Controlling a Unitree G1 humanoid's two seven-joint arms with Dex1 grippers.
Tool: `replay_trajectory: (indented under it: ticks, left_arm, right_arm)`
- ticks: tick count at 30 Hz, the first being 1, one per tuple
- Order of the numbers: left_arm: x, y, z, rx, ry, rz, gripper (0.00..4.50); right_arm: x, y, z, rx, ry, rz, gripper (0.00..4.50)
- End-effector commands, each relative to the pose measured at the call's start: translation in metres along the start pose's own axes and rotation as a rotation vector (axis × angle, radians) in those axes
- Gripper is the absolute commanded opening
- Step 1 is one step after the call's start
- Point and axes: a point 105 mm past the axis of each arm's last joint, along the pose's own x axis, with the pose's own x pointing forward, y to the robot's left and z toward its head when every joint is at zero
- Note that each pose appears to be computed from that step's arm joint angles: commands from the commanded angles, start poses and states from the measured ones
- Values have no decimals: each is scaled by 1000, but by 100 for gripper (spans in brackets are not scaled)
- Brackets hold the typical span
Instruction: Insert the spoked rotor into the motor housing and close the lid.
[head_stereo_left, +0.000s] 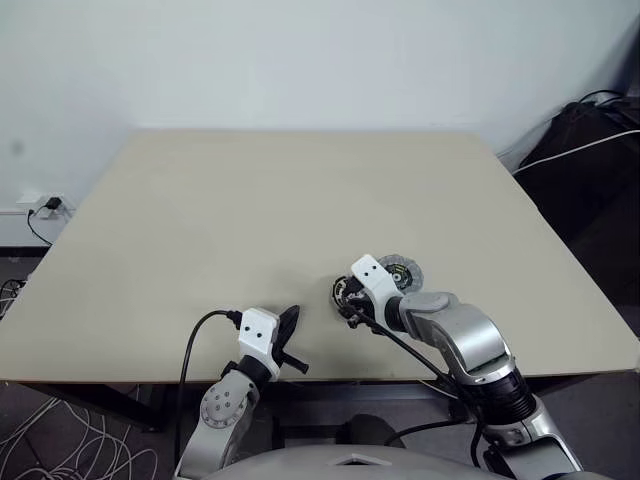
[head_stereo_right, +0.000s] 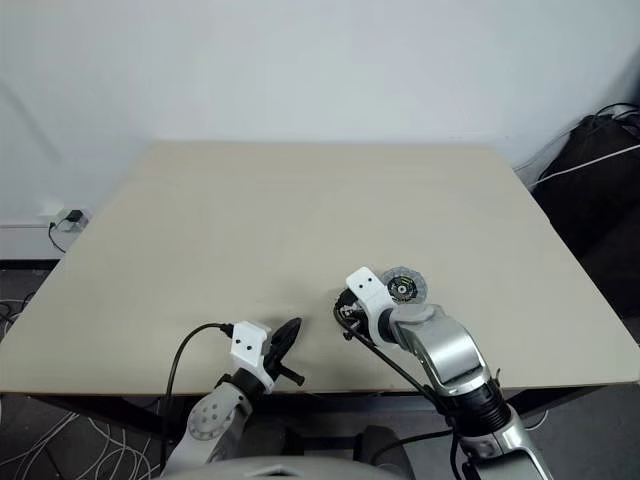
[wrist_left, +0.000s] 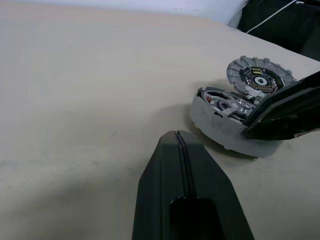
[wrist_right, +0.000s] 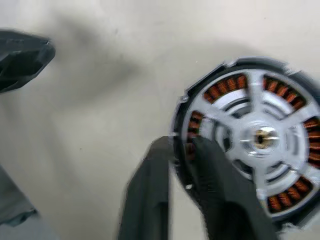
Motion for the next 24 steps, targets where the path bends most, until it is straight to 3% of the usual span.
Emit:
replay_trajectory:
  ticks: [1, 2, 7, 13, 18, 24]
  left_arm:
    - [3, -4, 20, 12, -65, -6, 0]
    - [4, -4, 21, 12, -65, -7, 0]
    - [5, -6, 24, 13, -65, -18, 0]
    - [6, -6, 20, 8, -58, -25, 0]
    - [7, -5, 14, 5, -52, -26, 0]
    - [8, -4, 12, 4, -54, -23, 0]
  right_arm:
    - [-6, 4, 29, -53, -138, 2, 191]
    - [-9, 7, 35, -65, -172, 16, 222]
    - [-25, 11, 56, -275, -249, 24, 222]
    - [-38, 1, 35, -717, -89, 13, 222]
    - [-40, -2, 12, -853, 42, 96, 222]
    - [-38, -5, 2, -929, 109, 143, 222]
